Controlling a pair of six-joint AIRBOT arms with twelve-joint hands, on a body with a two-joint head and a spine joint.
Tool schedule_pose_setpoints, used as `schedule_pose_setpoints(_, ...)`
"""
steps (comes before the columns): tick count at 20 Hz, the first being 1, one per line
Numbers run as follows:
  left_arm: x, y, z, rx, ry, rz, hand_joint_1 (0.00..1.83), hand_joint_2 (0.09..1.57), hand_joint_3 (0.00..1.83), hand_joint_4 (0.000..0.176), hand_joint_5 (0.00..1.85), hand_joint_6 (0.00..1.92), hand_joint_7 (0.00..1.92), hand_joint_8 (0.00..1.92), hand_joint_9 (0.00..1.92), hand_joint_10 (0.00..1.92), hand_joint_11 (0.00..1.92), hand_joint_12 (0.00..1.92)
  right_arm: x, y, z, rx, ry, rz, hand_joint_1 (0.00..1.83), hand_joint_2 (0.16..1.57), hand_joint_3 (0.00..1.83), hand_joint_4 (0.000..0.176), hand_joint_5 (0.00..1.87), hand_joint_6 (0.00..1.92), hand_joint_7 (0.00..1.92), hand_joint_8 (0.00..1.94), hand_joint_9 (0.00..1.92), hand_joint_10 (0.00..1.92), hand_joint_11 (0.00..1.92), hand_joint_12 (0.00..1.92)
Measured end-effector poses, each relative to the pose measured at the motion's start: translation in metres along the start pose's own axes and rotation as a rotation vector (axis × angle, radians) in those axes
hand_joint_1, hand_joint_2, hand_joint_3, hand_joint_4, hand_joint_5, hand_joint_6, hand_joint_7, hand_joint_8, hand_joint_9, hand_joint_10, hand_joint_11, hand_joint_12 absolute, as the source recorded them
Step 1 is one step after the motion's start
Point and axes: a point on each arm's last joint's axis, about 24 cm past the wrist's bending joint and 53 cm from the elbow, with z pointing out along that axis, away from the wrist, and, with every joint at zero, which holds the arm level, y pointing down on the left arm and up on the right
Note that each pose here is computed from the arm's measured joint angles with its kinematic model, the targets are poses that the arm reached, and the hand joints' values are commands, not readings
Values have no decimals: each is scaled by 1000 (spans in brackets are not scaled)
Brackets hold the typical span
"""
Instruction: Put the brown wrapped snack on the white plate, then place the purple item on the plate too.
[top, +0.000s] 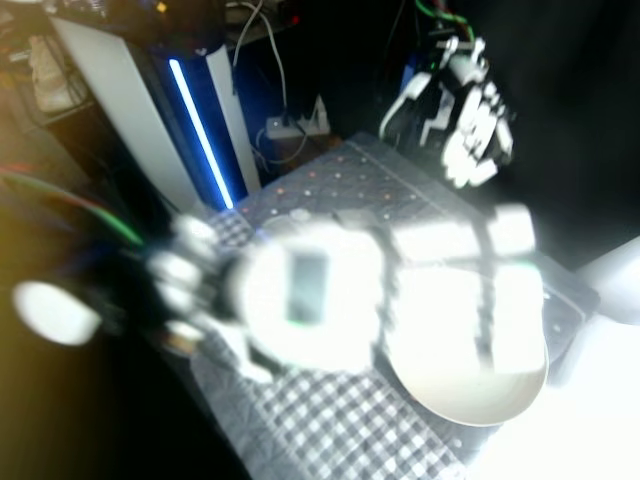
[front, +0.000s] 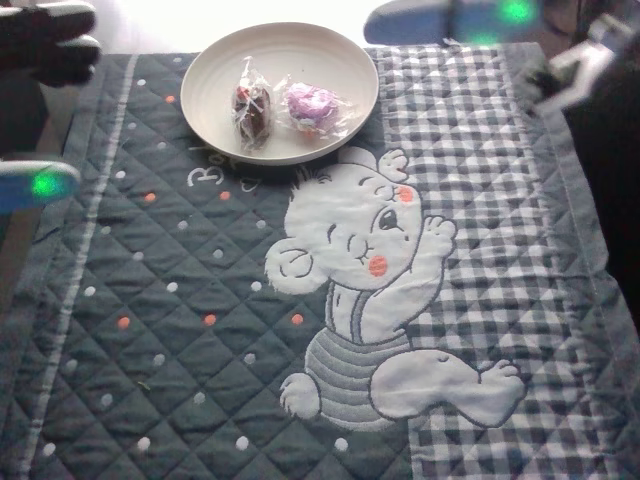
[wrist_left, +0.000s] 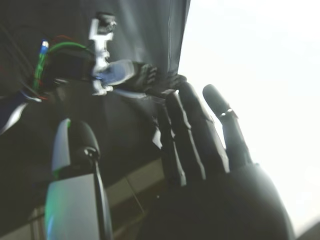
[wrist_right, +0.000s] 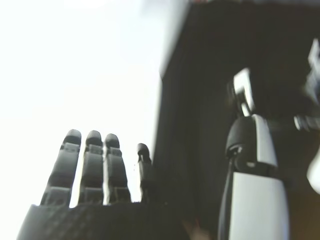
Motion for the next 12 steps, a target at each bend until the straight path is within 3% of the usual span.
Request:
schedule_pose_setpoints(2, -4, -2, -6, 4, -28, -15, 852, 917, 4, 10, 258, 0, 364, 0, 440, 17, 76, 1101, -4, -5, -34, 17, -33, 26, 850, 832, 5, 174, 29, 8, 75, 14, 32, 9, 0, 0)
schedule_pose_setpoints(3, -5, -6, -9, 16, -36, -18, 829, 895, 0, 64, 214, 0, 261, 2, 286, 7, 2, 883, -3, -4, -50, 19, -45, 46, 891, 871, 17, 176, 31, 6, 73, 8, 41, 10, 0, 0)
schedule_pose_setpoints(4, -5, -9, -13, 27, -41, -19, 819, 885, 0, 68, 198, 7, 243, 6, 269, 4, 0, 757, -4, 2, -61, 2, -59, 51, 881, 866, 12, 176, 56, 15, 87, 12, 70, 20, 0, 0)
schedule_pose_setpoints(5, -6, -10, -17, 31, -50, -25, 786, 886, 0, 61, 136, 2, 171, 1, 202, 0, 0, 518, -6, 6, -70, -11, -74, 55, 841, 804, 0, 176, 83, 8, 102, 5, 73, 10, 0, 0)
schedule_pose_setpoints(6, -7, -7, -23, 20, -59, -28, 721, 900, 3, 61, 101, 0, 136, 0, 165, 0, 0, 449, -8, 7, -80, -15, -102, 70, 822, 786, 0, 176, 85, 4, 107, 5, 78, 9, 0, 0)
schedule_pose_setpoints(7, -8, -4, -28, 6, -73, -35, 586, 923, 8, 67, 95, 0, 142, 2, 180, 5, 0, 539, -9, 5, -91, -13, -131, 92, 804, 769, 0, 176, 99, 8, 111, 5, 93, 14, 0, 0)
schedule_pose_setpoints(8, -10, -2, -31, 0, -81, -35, 586, 923, 8, 67, 95, 0, 142, 2, 180, 5, 0, 539, -8, 2, -96, -5, -141, 101, 804, 769, 0, 176, 99, 8, 111, 5, 93, 14, 0, 0)
schedule_pose_setpoints(9, -16, 2, -38, -19, -114, -41, 326, 1012, 23, 44, 121, 4, 194, 5, 221, 9, 0, 732, -4, -6, -112, 24, -163, 126, 772, 800, 5, 176, 110, 9, 117, 5, 110, 17, 0, 0)
schedule_pose_setpoints(11, -24, 3, -41, -24, -145, -39, 262, 1044, 22, 19, 99, 0, 177, 0, 211, 2, 0, 782, -2, -15, -129, 69, -183, 140, 745, 820, 9, 152, 121, 10, 150, 15, 134, 22, 37, 18)
schedule_pose_setpoints(12, -25, 3, -42, -21, -150, -39, 262, 1044, 22, 19, 99, 0, 177, 0, 211, 2, 0, 782, -6, -14, -130, 66, -196, 138, 745, 820, 9, 152, 121, 10, 150, 15, 134, 22, 37, 18)
